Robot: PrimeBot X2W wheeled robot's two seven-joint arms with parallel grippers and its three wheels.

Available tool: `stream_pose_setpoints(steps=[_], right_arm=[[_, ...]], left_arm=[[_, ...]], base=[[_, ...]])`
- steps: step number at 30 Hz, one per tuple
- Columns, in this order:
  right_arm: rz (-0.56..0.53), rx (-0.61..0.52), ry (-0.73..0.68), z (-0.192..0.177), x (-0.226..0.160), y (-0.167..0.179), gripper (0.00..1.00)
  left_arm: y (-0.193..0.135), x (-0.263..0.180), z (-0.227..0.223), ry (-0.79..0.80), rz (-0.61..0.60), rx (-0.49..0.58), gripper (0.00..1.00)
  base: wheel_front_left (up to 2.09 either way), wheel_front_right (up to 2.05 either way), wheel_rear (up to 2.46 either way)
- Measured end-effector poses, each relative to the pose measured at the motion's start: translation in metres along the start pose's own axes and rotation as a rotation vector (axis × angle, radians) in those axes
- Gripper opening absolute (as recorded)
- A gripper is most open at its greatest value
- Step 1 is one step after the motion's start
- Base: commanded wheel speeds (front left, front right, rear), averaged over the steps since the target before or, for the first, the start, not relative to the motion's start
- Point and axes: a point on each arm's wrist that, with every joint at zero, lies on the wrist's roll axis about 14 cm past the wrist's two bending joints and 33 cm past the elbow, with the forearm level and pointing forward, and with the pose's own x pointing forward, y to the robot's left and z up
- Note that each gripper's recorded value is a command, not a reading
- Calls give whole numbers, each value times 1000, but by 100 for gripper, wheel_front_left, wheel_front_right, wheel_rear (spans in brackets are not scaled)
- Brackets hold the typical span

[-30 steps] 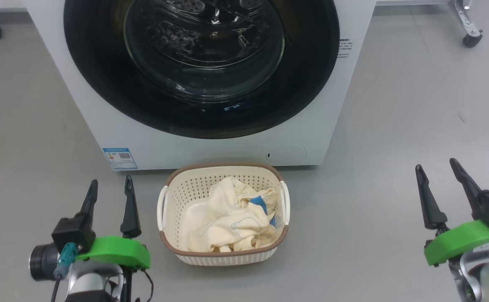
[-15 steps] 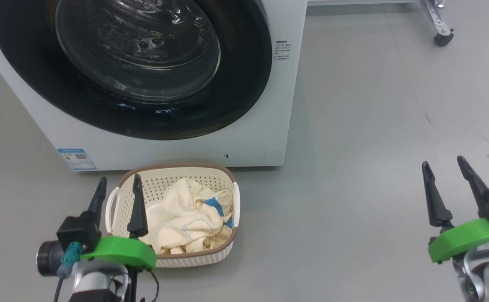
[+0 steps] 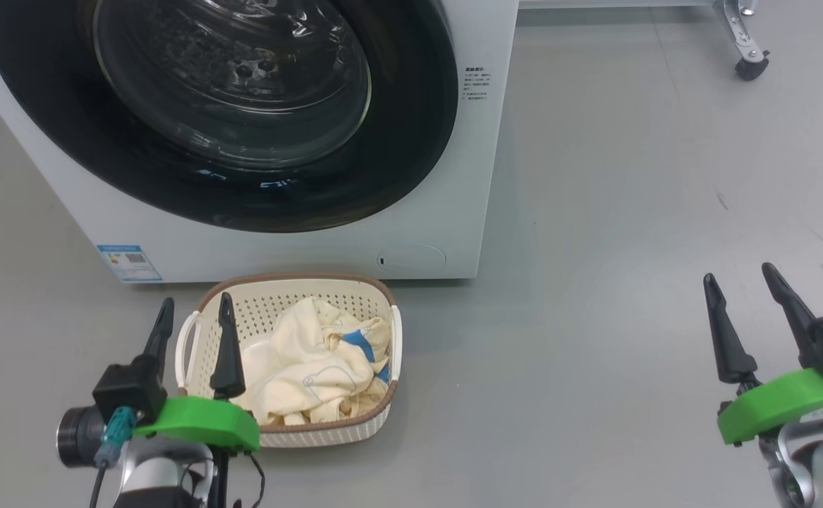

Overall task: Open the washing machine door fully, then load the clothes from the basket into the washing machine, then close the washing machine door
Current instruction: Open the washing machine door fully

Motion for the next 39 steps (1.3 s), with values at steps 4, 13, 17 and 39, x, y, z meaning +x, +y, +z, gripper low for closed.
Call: stream_pose_setpoints(steps=[4,13,17,39], right_arm=[[0,0,3,-1,0,0,100],[0,0,13,-5,1,0,100],[0,0,18,-7,2,0,100],[-118,432,-24,-9,70,-19,20]], left_arm=[[0,0,-1,2,1,-1,100],[1,1,-4,10,2,-2,100],[2,2,-6,14,3,-3,100],[11,30,-6,-5,16,-1,100]], base=[[0,0,0],[0,0,0],[0,0,0],[0,0,0]])
